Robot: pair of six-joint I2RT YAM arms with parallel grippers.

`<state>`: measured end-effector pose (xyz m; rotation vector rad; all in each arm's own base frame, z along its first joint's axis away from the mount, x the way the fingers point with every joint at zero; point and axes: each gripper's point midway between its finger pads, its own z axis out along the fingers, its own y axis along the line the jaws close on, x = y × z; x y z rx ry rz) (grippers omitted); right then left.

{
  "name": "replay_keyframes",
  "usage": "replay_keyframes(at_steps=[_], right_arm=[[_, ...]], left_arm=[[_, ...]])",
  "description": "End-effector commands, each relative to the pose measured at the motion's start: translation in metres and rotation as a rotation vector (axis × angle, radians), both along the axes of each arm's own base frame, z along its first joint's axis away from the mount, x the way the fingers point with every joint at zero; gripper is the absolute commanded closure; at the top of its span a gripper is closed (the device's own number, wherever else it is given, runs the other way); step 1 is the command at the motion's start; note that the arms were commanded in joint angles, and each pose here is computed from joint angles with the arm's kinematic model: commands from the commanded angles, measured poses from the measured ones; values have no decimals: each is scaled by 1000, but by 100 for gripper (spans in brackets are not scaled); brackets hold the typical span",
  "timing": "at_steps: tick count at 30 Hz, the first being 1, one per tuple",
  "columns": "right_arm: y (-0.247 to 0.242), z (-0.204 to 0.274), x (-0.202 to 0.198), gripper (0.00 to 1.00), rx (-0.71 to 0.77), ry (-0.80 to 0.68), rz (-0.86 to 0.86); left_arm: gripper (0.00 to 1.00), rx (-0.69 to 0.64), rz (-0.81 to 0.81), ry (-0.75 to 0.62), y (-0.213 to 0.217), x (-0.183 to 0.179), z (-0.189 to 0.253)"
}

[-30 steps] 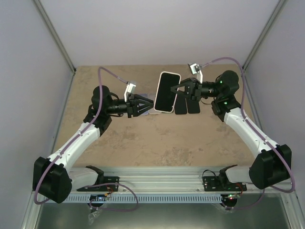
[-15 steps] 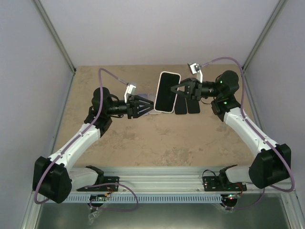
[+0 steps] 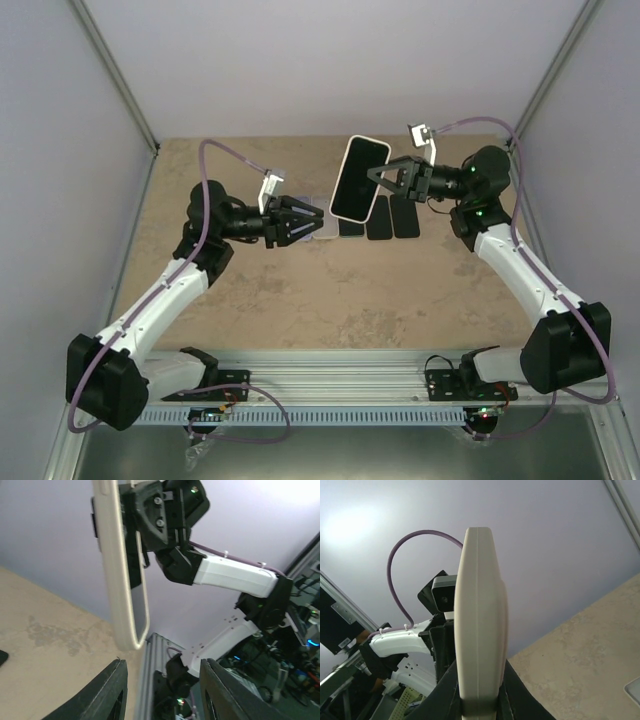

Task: Take the phone out of the phone case
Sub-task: Remove the phone case from the phone.

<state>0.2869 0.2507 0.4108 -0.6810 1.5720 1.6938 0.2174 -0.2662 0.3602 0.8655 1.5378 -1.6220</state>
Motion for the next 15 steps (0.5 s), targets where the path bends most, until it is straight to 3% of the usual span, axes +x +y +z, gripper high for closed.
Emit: replay_keyframes(at_steps=[1,15], right_arm=[[-3,17,-4,99,49,-40,-13],[-2,12,-5,99,53,-19,-12]], left_arm=[[58,32,86,-42,-2,18,-2],[53,10,55,-16,-10,17,-4]])
